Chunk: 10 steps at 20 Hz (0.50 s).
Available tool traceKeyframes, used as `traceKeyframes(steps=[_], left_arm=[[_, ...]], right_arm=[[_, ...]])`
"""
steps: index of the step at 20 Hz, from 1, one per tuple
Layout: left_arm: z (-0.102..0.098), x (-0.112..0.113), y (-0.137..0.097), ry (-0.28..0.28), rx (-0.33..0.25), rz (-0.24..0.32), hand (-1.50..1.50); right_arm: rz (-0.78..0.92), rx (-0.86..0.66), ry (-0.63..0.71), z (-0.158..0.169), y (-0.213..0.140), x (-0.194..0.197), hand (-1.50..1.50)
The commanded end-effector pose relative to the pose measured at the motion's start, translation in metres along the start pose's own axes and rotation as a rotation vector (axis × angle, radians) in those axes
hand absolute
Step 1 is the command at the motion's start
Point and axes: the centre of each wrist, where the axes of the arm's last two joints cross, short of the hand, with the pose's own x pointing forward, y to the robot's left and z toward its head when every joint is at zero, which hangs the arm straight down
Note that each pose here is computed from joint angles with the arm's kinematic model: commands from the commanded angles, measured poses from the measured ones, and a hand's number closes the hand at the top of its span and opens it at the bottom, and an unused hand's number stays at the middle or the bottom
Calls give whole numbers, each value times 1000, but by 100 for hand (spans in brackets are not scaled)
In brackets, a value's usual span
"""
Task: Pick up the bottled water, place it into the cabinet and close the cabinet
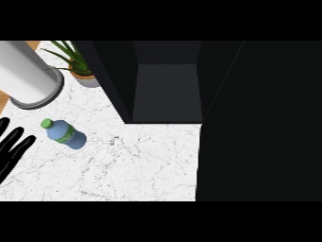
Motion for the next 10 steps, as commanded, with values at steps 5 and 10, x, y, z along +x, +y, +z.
traceKeyframes(steps=[5,10], left_arm=[[18,31,-12,12,0,22,-150],[29,36,-11,30,6,4,-150]], right_arm=[[-68,48,-1,27,10,46,-150],[-52,15,-17,29,4,43,-150]])
